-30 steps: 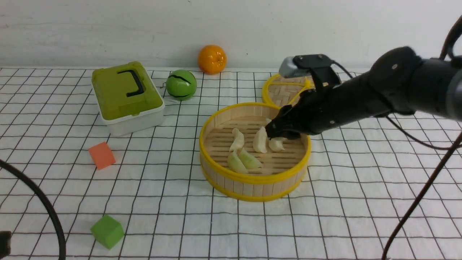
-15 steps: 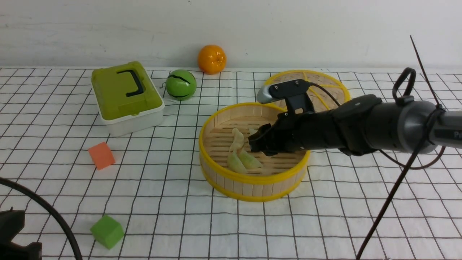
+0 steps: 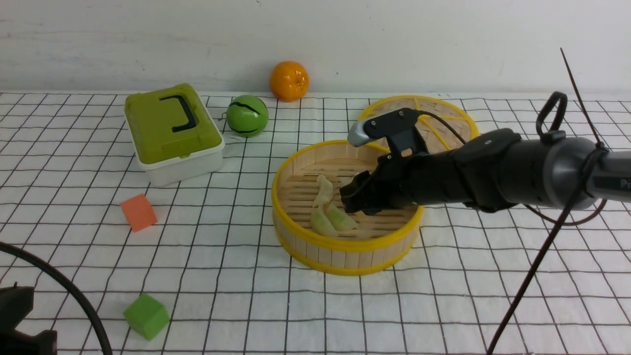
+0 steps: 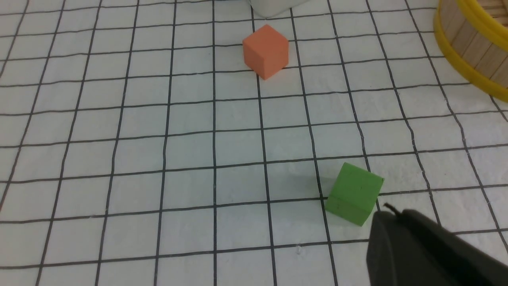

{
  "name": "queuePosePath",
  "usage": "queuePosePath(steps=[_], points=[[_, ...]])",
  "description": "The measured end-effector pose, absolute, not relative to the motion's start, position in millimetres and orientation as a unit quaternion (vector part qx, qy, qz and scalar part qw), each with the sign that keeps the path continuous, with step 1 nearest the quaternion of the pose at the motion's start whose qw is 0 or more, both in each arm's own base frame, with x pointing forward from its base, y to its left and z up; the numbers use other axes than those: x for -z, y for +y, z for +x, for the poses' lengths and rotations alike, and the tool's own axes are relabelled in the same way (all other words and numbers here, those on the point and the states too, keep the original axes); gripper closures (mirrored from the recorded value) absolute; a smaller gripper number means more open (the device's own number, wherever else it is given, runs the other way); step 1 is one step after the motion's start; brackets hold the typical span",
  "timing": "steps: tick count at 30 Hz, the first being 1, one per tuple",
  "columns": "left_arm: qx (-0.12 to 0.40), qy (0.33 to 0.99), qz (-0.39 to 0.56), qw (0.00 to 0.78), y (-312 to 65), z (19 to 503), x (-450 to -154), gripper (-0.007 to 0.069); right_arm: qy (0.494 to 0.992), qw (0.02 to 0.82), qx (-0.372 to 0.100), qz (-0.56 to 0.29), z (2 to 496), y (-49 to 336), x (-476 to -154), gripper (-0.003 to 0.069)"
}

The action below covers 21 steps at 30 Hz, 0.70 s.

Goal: Put the dumplings into the steamer on the table with the white tablecloth.
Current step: 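Place the dumpling in the bamboo steamer basket with the right gripper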

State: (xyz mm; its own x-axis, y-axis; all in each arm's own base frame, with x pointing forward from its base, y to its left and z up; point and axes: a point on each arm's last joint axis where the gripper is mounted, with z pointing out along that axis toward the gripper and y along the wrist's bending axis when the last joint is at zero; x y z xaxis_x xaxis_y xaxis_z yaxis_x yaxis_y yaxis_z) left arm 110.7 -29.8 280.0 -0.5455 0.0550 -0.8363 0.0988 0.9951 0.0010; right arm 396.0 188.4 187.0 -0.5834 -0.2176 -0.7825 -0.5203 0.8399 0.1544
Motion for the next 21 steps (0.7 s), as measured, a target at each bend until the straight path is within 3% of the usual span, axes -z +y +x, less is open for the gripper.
queuePosePath(steps=[21], points=[[0.022, 0.878, 0.044, 0.475, -29.7, 110.8, -280.1, 0.0625, 0.864, 0.396, -0.163, -0.266, 393.4, 187.9, -185.0, 0.0327]])
